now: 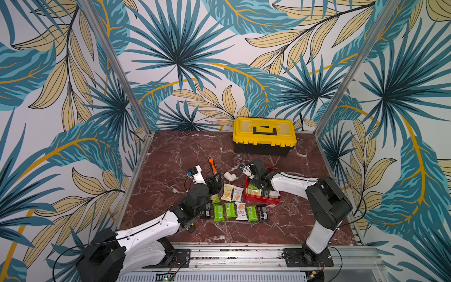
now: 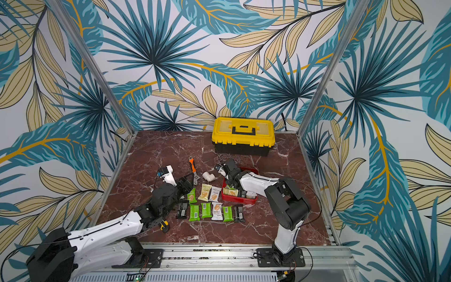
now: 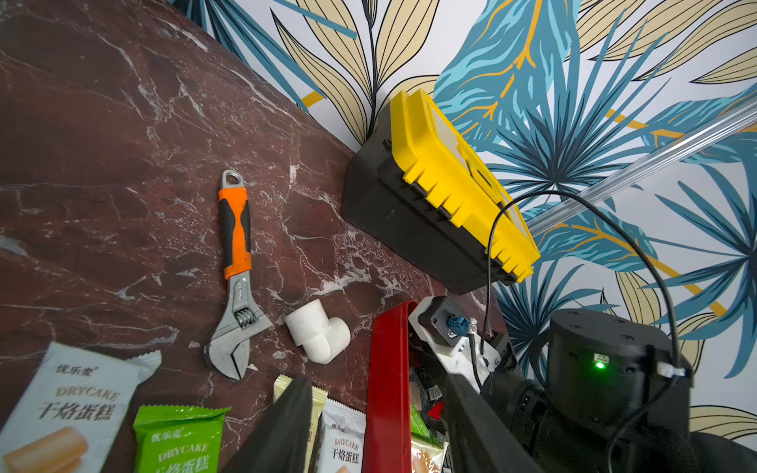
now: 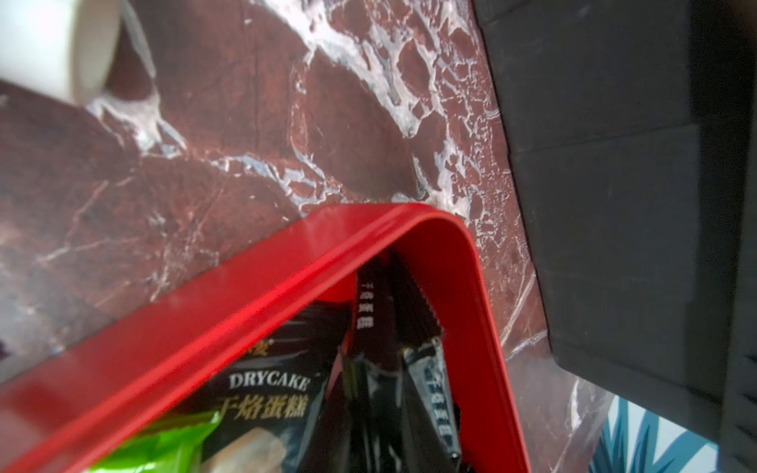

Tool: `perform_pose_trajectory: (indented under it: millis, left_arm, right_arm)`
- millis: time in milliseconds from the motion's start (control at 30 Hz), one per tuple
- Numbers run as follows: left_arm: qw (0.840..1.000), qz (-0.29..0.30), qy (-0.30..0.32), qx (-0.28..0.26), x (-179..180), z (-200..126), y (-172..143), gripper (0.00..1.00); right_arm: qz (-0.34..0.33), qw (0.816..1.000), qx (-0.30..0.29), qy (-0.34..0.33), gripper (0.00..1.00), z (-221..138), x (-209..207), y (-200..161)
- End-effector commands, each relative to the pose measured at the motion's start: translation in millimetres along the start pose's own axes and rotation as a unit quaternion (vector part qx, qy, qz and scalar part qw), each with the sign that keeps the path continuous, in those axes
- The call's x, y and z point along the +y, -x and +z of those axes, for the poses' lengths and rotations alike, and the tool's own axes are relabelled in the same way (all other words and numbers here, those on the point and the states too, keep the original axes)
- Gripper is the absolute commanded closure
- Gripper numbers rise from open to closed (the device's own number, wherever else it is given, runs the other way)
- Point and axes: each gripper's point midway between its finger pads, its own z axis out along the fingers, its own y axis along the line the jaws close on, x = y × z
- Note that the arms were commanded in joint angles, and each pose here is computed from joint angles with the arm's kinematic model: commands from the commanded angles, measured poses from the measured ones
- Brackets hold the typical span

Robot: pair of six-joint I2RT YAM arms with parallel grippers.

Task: Take the cookies out of the storage box
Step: Pick up the cookie from the storage box.

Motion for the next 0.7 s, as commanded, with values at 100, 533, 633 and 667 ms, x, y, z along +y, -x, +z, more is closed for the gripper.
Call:
perform_pose_trajectory:
  millis: [100, 533, 633, 667]
  left_arm:
    - [1.000, 0.003, 0.007, -0.004, 7.3, -4.2, 1.1, 0.43]
    - [1.000, 0.021, 0.022, -0.009, 13.7, -11.0, 7.6, 0.43]
    - [0.999, 0.028, 0.040, -0.015, 21.9, -17.1, 14.3, 0.43]
    - [0.998, 0.030, 0.047, -0.016, 25.0, -19.2, 16.3, 0.43]
  right_arm:
    - [0.013, 1.000, -0.009, 0.021, 0.90, -12.7, 3.3, -0.6]
    - [0.147, 0.987, -0.039, 0.051, 0.92, -87.5, -17.2, -3.0]
    - [0.196, 0.974, -0.059, 0.095, 0.91, -112.6, -13.4, 3.4]
    - [0.213, 0.968, -0.068, 0.116, 0.91, -120.5, -10.2, 6.9]
